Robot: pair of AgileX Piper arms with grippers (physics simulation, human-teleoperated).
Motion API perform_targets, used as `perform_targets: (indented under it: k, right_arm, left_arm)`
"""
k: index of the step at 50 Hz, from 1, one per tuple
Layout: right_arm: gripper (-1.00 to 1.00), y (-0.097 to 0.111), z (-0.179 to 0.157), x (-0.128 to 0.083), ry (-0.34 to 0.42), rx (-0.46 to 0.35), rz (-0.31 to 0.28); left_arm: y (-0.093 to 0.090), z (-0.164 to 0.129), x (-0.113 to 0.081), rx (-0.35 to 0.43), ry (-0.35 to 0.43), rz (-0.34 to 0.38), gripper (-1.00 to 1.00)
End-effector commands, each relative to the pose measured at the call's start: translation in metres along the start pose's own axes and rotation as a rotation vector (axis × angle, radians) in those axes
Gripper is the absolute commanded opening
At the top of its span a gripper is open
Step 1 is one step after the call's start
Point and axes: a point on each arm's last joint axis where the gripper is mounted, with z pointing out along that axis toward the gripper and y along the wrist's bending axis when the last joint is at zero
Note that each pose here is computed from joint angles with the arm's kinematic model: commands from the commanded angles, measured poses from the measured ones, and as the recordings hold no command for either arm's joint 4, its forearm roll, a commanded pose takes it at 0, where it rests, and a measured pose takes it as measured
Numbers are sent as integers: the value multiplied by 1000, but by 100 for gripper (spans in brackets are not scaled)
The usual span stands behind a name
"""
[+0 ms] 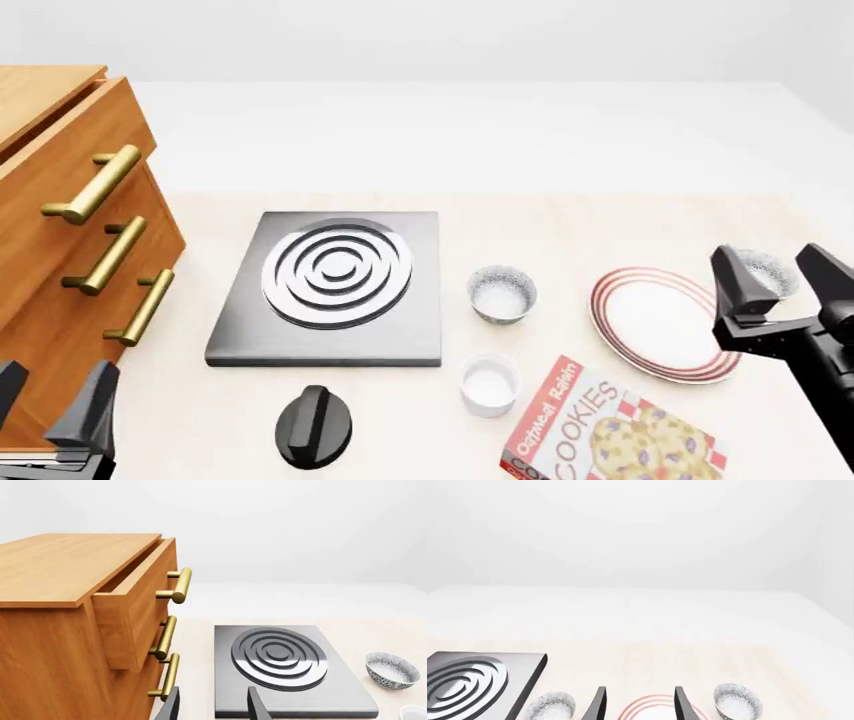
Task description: Pick the akita bowl next to the plate and place it on the plate.
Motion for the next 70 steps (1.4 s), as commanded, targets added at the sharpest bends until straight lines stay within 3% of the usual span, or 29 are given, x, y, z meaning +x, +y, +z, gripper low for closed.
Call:
perform_targets:
  k: [1, 70]
  right_arm:
    - [100, -1, 12, -1, -1, 4, 0]
    - [100, -22, 79, 13, 44, 98, -36]
  left_arm:
    - [0, 0, 0, 0, 0, 0, 100]
    - [0, 0, 0, 0, 0, 0, 100]
